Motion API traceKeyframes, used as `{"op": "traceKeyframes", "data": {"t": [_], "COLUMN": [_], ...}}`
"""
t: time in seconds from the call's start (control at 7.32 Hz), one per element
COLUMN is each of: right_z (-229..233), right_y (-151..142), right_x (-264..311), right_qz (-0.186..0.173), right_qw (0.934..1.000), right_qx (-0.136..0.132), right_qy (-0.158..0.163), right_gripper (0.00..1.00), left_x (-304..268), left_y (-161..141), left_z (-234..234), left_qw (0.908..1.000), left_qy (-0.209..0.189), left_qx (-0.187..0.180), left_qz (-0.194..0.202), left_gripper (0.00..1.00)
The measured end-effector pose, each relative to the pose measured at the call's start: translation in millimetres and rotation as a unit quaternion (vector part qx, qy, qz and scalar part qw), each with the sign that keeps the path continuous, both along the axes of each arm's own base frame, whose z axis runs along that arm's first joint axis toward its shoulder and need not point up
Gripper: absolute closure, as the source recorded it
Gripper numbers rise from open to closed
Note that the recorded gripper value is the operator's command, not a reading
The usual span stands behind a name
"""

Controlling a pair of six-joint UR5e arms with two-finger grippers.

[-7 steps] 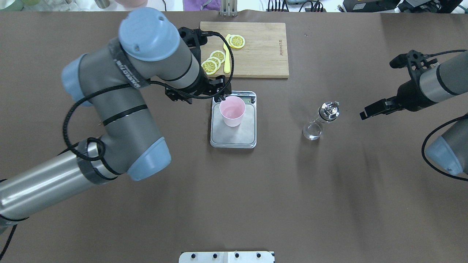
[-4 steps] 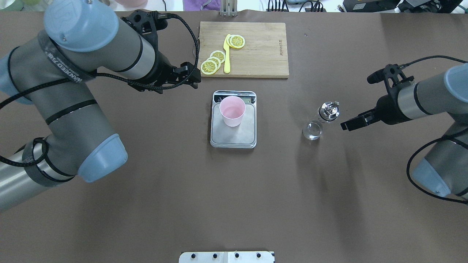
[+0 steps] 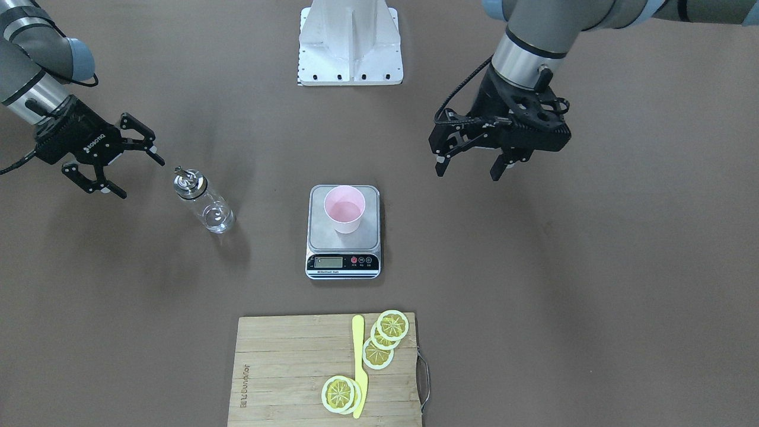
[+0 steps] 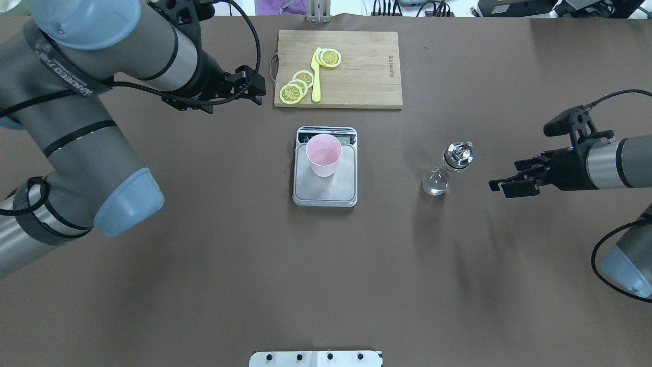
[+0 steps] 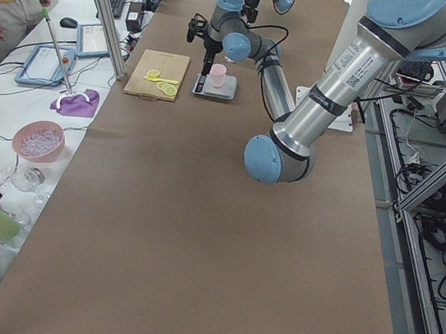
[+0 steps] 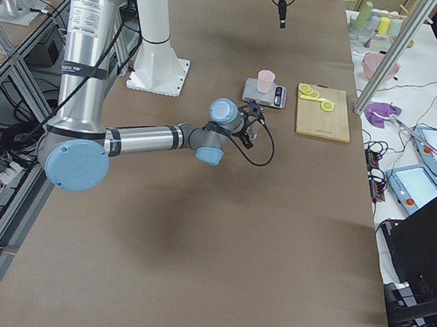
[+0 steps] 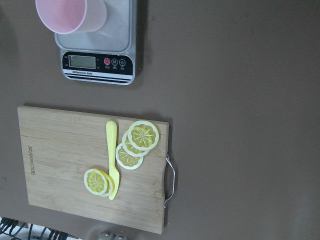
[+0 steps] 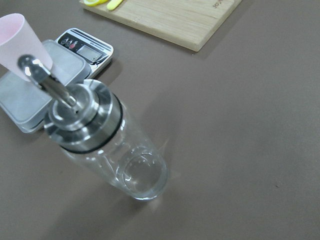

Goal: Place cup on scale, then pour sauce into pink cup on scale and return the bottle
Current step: 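Release the cup and withdraw the left gripper while the right gripper nears the bottle, then grasp the glass dispenser bottle with the right gripper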

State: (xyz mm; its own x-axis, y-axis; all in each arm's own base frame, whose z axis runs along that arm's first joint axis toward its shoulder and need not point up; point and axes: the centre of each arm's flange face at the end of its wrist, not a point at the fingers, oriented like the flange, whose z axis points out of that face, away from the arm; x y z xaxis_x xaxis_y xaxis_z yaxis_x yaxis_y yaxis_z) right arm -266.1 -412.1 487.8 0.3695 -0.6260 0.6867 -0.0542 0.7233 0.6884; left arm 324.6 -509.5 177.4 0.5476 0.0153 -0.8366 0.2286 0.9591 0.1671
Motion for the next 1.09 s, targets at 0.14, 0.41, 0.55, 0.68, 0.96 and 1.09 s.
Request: {"op": "traceKeyframes", "data": {"t": [0.14,0.41,0.55,0.68,0.96,1.09], "right_z": [32,77,75,64,41,40], "right_y": [0,-6,-15,-24,-35,-34], "right_x": [1,-1,-9,-16,-26,-31], "right_qz": [0.003,0.018,0.022,0.021,0.013,0.005], "right_qw": [0.9992,0.9946,0.9920,0.9886,0.9797,0.9756], "right_qx": [0.032,0.081,0.101,0.126,0.182,0.207], "right_qy": [-0.025,-0.062,-0.072,-0.080,-0.082,-0.072], "right_gripper": [0.00,0.00,0.00,0.01,0.01,0.01], "left_x": [-19,-66,-94,-122,-166,-179], "left_y": [-5,-14,-16,-14,-4,0], "left_z": [24,86,119,149,196,212], "left_qw": [0.9999,0.9982,0.9969,0.9956,0.9933,0.9923], "left_qy": [-0.016,-0.060,-0.079,-0.093,-0.113,-0.118], "left_qx": [0.003,0.003,0.000,-0.004,-0.025,-0.037], "left_qz": [-0.001,-0.003,0.000,0.005,-0.001,-0.006], "left_gripper": [0.02,0.02,0.02,0.02,0.02,0.02]}}
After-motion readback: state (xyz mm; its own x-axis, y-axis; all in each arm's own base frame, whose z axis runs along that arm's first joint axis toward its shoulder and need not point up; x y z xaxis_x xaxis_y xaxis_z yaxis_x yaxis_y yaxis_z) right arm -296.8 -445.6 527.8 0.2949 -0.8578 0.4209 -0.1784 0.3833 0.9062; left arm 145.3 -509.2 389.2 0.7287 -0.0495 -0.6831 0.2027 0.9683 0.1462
